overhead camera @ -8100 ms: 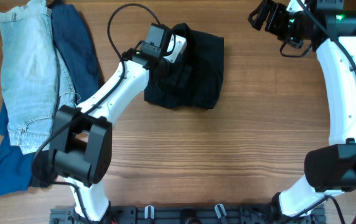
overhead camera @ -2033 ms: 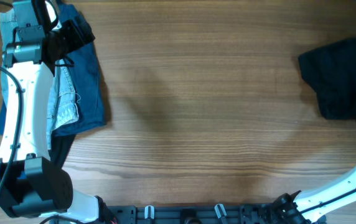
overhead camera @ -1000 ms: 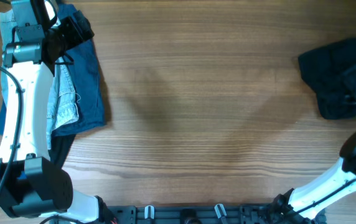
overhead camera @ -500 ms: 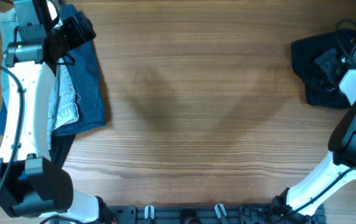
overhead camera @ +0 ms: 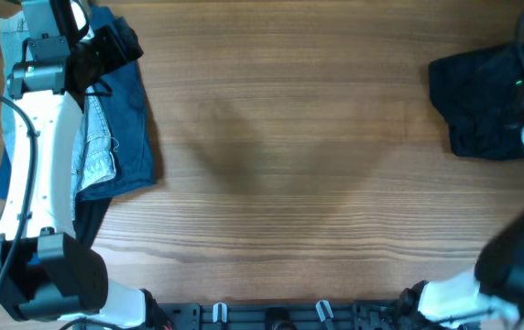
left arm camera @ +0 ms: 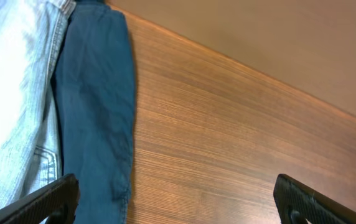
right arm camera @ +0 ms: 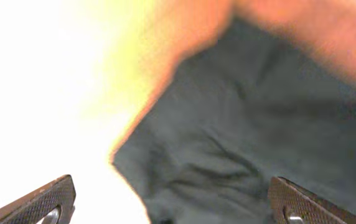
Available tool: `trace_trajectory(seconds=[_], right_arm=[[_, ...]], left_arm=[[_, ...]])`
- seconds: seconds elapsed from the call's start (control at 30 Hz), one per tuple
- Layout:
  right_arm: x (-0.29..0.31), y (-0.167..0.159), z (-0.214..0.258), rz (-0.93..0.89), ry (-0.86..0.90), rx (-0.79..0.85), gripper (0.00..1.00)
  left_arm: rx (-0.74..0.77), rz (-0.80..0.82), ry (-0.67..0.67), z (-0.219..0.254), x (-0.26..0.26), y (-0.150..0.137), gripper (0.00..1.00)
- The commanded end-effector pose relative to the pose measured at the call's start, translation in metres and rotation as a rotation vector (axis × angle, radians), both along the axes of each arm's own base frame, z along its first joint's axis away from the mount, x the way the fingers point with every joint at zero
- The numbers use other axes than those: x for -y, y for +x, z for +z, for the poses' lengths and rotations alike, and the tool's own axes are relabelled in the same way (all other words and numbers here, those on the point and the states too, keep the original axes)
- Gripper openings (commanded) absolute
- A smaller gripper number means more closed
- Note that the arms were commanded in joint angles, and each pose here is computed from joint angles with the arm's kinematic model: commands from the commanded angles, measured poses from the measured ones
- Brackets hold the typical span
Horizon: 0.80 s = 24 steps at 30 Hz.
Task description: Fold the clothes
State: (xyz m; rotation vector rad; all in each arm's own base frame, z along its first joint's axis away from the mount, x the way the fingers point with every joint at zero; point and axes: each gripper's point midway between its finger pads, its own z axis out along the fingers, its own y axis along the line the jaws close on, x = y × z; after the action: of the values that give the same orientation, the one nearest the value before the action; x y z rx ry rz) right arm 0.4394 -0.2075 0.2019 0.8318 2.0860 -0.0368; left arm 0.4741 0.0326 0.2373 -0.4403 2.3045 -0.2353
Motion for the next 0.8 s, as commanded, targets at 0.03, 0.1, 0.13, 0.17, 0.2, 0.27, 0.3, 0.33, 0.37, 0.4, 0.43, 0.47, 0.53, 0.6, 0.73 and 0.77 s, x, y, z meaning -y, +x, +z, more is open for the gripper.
trace_trajectory(seconds=[0.03,0.1,0.13,0.17,0.2,0.27,0.3,0.33,0.37,0.4,0.43,0.47,0.53,0.6,0.73,0.77], right_arm=[[-0.046,-0.048,0.135,0.113,-0.094,0.248,1.00],[-0.066,-0.075,0.167,0.148,-0.106,0.312,1.00],[-0.074,-0.085,0.176,0.162,-0.107,0.329,1.00],[-0.082,-0.097,0.186,0.172,-0.113,0.348,1.00],[-0.087,-0.108,0.195,0.173,-0.122,0.364,1.00],[-0.094,-0.123,0.209,0.186,-0.165,0.390,1.00],[-0.095,-0.126,0.212,0.194,-0.189,0.392,1.00],[-0.094,-0.127,0.212,0.188,-0.197,0.391,1.00],[-0.093,-0.127,0.212,0.182,-0.195,0.390,1.00],[-0.093,-0.126,0.208,0.181,-0.186,0.376,1.00],[-0.092,-0.126,0.202,0.181,-0.174,0.355,1.00],[-0.092,-0.123,0.193,0.181,-0.158,0.327,1.00],[-0.090,-0.120,0.179,0.181,-0.131,0.284,1.00],[-0.088,-0.115,0.161,0.180,-0.098,0.227,1.00],[-0.081,-0.101,0.127,0.179,-0.039,0.127,1.00],[-0.079,-0.097,0.120,0.179,-0.028,0.109,1.00]], left_arm=[[0.108,-0.079,0.025,0.057,0.028,-0.026,1.00],[0.118,-0.122,0.015,0.070,0.045,-0.042,1.00],[0.127,-0.146,0.016,0.077,0.055,-0.050,1.00],[0.135,-0.162,0.020,0.082,0.063,-0.056,1.00],[0.143,-0.174,0.025,0.088,0.070,-0.061,1.00],[0.164,-0.194,0.069,0.100,0.082,-0.076,1.00],[0.168,-0.208,0.089,0.102,0.085,-0.080,1.00],[0.170,-0.211,0.102,0.104,0.087,-0.084,1.00],[0.166,-0.205,0.115,0.105,0.087,-0.088,1.00],[0.162,-0.203,0.121,0.105,0.087,-0.090,1.00],[0.155,-0.199,0.115,0.104,0.087,-0.091,1.00],[0.146,-0.198,0.107,0.102,0.088,-0.093,1.00],[0.141,-0.178,0.071,0.102,0.089,-0.094,1.00],[0.156,-0.130,0.010,0.107,0.089,-0.094,1.00],[0.233,-0.243,-0.119,0.135,0.116,-0.107,1.00],[0.243,-0.266,-0.135,0.139,0.120,-0.112,1.00]])
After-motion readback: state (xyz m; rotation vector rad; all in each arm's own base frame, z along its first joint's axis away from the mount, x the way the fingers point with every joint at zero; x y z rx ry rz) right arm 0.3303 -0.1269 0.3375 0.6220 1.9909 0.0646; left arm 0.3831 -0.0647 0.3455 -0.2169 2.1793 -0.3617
